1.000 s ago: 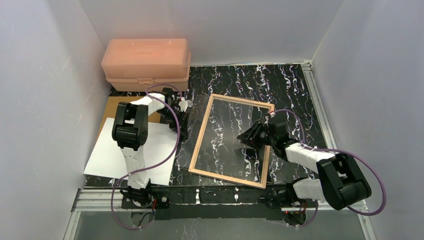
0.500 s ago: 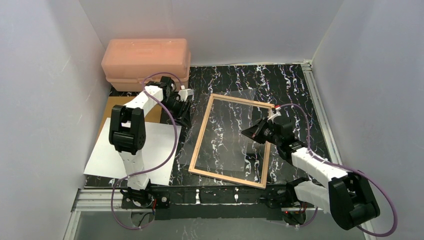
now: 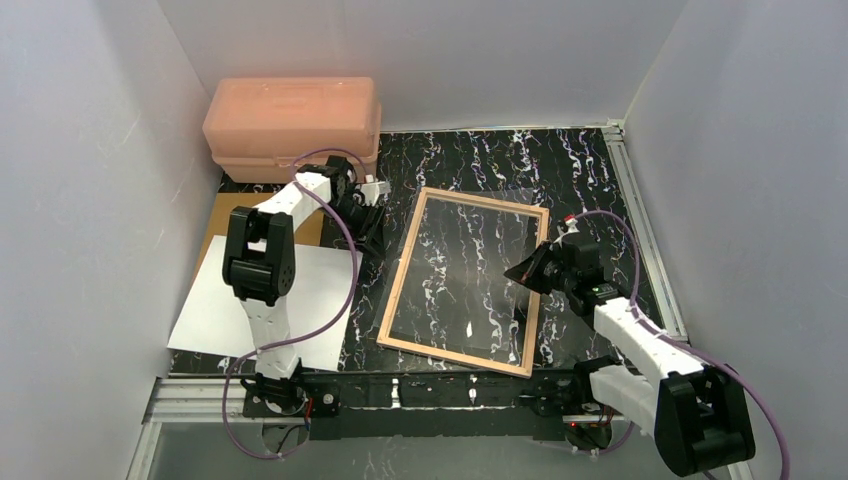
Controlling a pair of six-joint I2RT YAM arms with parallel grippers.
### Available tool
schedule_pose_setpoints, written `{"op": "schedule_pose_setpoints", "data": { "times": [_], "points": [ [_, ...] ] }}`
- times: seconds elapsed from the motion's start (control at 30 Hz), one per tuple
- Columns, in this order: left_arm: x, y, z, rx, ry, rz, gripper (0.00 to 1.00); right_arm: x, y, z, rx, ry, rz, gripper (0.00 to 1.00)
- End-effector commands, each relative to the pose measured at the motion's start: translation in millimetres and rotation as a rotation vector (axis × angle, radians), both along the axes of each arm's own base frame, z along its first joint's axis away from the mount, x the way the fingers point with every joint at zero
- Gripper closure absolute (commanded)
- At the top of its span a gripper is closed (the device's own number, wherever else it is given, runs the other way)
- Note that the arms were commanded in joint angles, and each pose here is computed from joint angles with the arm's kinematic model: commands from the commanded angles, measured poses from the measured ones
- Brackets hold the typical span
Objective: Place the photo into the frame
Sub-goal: Adjust the photo frame item on the photo frame.
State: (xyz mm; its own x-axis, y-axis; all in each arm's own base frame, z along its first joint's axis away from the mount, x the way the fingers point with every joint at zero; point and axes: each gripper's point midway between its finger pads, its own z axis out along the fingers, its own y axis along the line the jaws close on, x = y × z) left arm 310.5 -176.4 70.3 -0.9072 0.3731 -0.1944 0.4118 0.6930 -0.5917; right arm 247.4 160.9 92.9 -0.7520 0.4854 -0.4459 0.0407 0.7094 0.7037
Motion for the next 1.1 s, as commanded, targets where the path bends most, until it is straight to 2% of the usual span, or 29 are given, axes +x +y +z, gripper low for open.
{"op": "schedule_pose_setpoints", "data": {
  "times": [0.0,0.3,1.07],
  "points": [
    [-5.9,-11.2,-0.4,-0.011,0.008,-0.026,0.59,2.1,-11.8,-3.0,-0.049,0.042,0.064,0.99],
    [-6.3,-25.7,-10.1,-0.008,0.012,-0.048,0.61,-2.5,-18.7,-11.8,-0.074,0.09,0.104,0.99],
    [-13.6,-31.8,-22.5,-0.017,0.037,-0.056,0.62,-15.1,-36.5,-25.8,-0.104,0.117,-0.023,0.99]
  ]
}}
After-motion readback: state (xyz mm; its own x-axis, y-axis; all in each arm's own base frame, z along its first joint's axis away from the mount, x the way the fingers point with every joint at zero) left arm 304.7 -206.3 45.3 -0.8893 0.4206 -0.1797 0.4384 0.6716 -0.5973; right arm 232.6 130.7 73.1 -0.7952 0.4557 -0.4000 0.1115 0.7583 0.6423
